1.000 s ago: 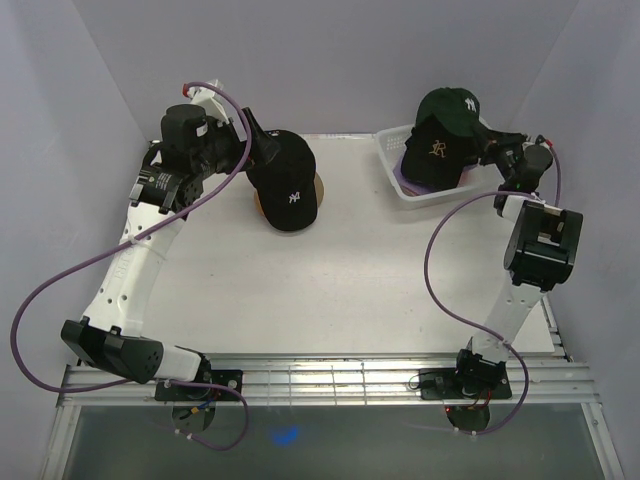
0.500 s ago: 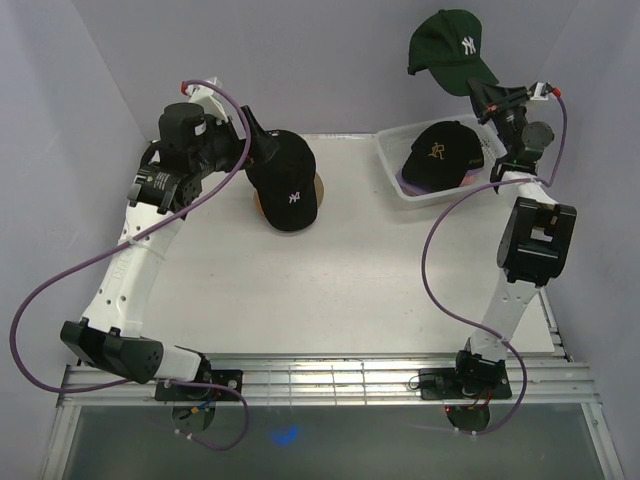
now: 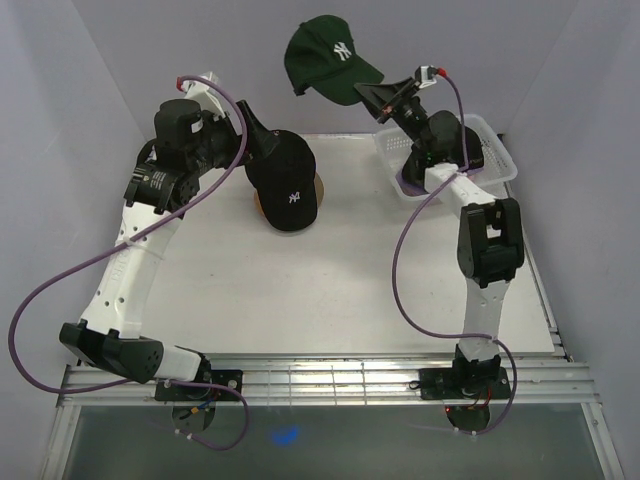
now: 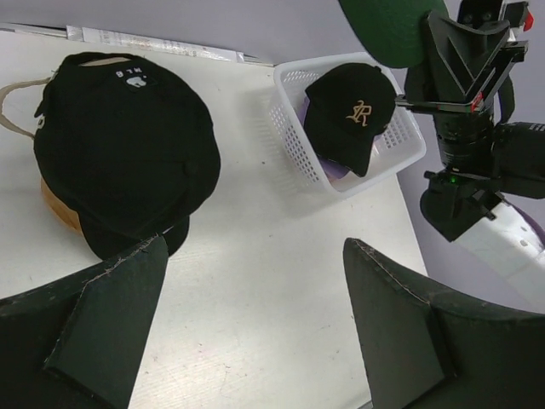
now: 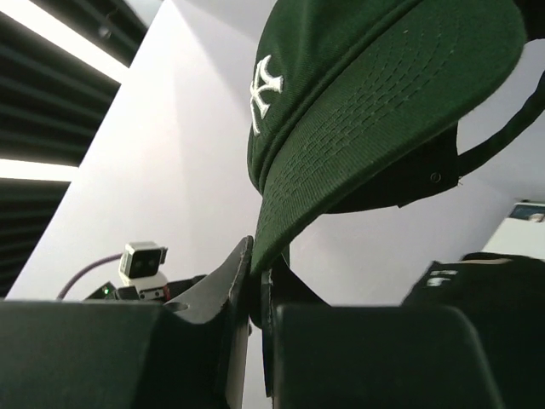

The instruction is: Stack the hats

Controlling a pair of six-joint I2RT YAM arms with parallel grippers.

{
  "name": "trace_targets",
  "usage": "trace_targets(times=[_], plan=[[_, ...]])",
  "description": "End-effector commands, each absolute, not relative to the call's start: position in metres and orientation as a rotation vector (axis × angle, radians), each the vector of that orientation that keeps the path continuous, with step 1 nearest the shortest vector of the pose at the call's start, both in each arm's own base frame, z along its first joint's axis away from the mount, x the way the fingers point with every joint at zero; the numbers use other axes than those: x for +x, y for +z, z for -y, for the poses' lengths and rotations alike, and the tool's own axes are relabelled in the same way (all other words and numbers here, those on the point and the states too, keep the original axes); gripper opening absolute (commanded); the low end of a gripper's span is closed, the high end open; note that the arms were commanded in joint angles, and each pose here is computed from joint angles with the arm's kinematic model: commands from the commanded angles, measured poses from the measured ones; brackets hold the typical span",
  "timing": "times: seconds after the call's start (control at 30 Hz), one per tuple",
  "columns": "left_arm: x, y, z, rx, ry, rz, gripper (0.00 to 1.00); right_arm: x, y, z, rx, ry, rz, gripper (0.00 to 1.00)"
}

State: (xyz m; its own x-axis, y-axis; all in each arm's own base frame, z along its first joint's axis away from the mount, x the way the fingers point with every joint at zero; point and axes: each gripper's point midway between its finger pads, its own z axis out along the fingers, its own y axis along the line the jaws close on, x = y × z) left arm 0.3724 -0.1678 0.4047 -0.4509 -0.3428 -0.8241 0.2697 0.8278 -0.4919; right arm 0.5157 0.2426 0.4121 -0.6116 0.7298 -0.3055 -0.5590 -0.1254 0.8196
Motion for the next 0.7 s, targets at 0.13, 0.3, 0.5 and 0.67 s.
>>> trace_targets(times=[0.13,0.3,0.5,0.67], plan=[[0.355,0.440,0.166,-0.060,-0.757,-1.837,0.94,0.489,0.441,-0.321,0.090,1.901,-1.130,0.08],[0.352,0.443,0.164,-0.059,-0.750,-1.831,0.94,0.471,0.416,-0.363,0.097,1.956,-1.158,0.08],[0.350,0.439,0.162,-0.053,-0.740,-1.836,0.94,0.450,0.380,-0.374,0.103,1.986,-1.191,0.08],[0.349,0.440,0.162,-0.050,-0.739,-1.833,0.94,0.432,0.355,-0.371,0.134,1.990,-1.222,0.08]])
